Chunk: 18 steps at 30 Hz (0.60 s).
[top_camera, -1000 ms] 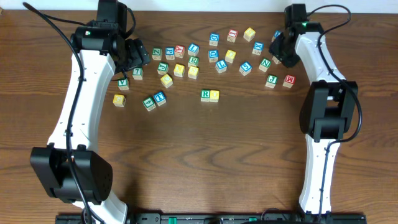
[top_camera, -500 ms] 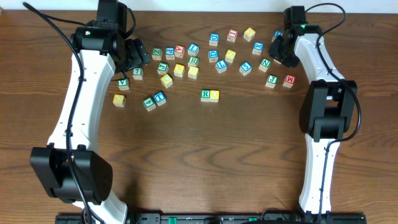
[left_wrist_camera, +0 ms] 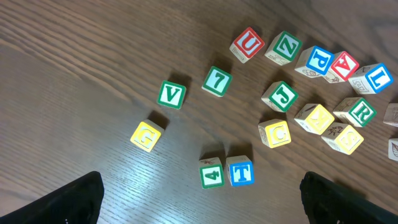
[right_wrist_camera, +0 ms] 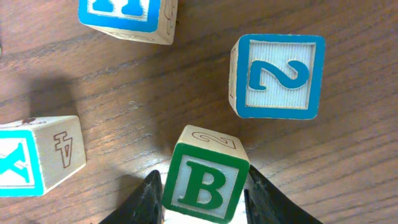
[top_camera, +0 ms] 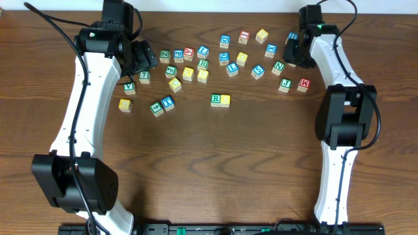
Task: Spell out ROBOT
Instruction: 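Lower the right gripper and grasp the green B block, then carry the green B block left toward the O block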
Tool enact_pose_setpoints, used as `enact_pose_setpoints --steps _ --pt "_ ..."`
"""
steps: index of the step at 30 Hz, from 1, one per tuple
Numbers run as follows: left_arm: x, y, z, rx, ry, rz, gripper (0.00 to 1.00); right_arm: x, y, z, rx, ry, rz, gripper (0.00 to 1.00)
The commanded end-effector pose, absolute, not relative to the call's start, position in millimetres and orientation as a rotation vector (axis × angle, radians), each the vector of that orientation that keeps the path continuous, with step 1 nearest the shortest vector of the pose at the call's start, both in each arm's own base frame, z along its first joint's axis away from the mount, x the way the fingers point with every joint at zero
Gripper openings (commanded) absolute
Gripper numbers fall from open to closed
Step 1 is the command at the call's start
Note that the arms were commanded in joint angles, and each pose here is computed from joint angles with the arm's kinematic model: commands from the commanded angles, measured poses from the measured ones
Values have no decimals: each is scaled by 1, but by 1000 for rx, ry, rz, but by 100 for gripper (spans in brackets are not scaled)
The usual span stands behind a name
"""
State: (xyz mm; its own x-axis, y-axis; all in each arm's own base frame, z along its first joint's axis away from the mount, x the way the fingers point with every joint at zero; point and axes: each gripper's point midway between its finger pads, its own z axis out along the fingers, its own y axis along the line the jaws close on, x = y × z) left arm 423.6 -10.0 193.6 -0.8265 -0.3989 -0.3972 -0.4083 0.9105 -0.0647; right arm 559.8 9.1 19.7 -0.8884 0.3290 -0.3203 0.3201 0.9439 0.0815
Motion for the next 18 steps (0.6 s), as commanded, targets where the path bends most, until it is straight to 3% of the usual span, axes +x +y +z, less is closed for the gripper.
enact_pose_setpoints --steps 1,15,18 --pt "421 -6 201 -582 2648 47 100 566 6 41 449 2719 35 38" --pt "421 -6 201 -582 2648 47 100 566 -1 29 538 2687 -2 33" --pt "421 -6 201 -582 2648 47 100 564 -1 26 539 2696 -5 27"
